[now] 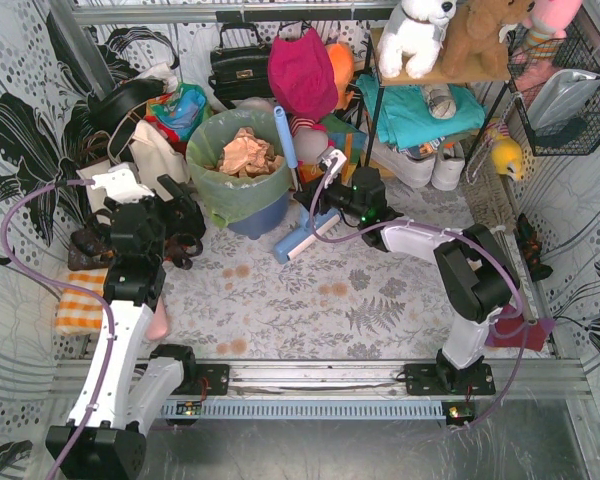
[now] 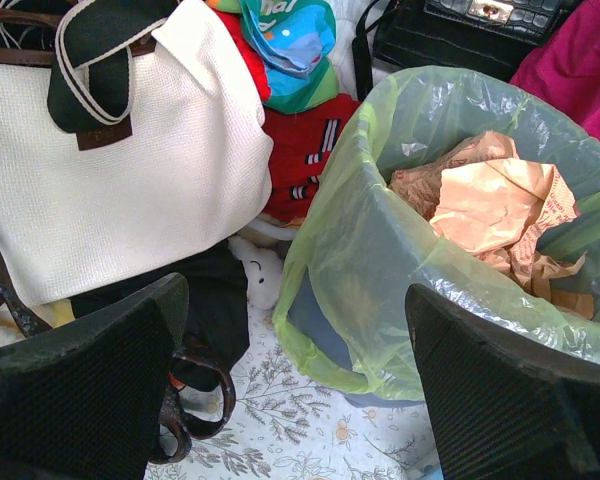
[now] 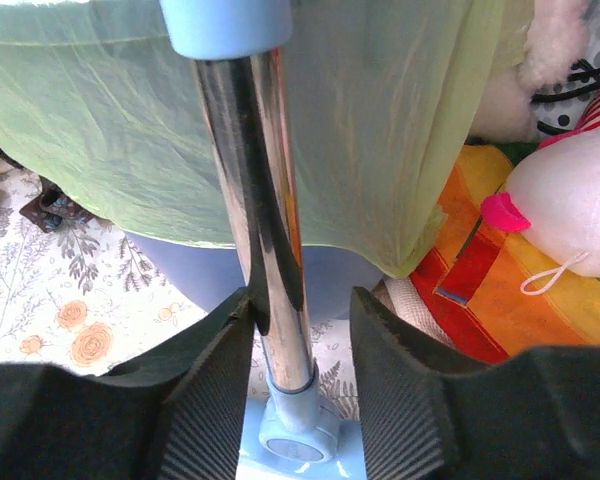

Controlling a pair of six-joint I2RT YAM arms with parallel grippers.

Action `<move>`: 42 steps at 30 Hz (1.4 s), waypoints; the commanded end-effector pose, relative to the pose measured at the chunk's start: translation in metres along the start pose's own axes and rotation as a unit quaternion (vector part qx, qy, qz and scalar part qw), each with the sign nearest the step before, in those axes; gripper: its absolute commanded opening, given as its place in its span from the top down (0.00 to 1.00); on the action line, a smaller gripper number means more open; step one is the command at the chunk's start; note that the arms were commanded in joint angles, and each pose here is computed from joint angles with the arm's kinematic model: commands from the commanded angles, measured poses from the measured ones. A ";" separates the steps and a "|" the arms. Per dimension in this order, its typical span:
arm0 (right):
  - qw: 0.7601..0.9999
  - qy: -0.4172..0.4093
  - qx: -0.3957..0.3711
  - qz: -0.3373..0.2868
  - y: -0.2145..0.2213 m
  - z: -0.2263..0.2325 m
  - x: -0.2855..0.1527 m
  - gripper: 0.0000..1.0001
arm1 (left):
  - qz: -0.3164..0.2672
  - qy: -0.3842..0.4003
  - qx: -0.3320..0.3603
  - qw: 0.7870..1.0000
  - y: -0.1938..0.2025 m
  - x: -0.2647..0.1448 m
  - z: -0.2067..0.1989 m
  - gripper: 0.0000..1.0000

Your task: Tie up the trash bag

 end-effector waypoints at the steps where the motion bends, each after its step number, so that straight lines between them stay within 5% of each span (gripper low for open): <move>1: 0.999 -0.007 -0.024 -0.037 -0.017 -0.001 0.007 0.62 | -0.024 0.019 -0.004 1.000 -0.008 0.001 -0.005 0.02; 6: 0.999 -0.003 -0.029 -0.030 -0.020 -0.001 0.002 0.85 | -0.019 0.049 -0.001 0.999 -0.006 0.000 -0.010 0.02; 13: 0.992 0.120 -0.003 0.047 -0.028 -0.021 -0.030 0.95 | -0.024 0.040 0.000 0.999 -0.007 0.000 -0.007 0.02; 25: 0.960 0.261 -0.008 0.105 -0.039 -0.086 -0.129 0.98 | -0.030 0.029 0.001 0.999 -0.009 -0.001 -0.004 0.02; 35: 0.925 0.359 -0.099 0.075 -0.040 -0.141 -0.194 1.00 | -0.027 0.026 0.003 0.999 -0.007 0.000 -0.003 0.02; 42: 0.910 0.405 -0.091 0.017 -0.026 -0.179 -0.215 1.00 | -0.030 0.025 0.005 0.999 -0.007 0.000 -0.002 0.02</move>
Point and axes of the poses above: each gripper's point midway between its finger pads, its own x axis out along the fingers, its own z axis along the line the jaws close on, y = z × x, the point moved 7 cm from there along -x, back along the fingers, and after that the axes turned 15 degrees about -x, right-handed, at the moved point
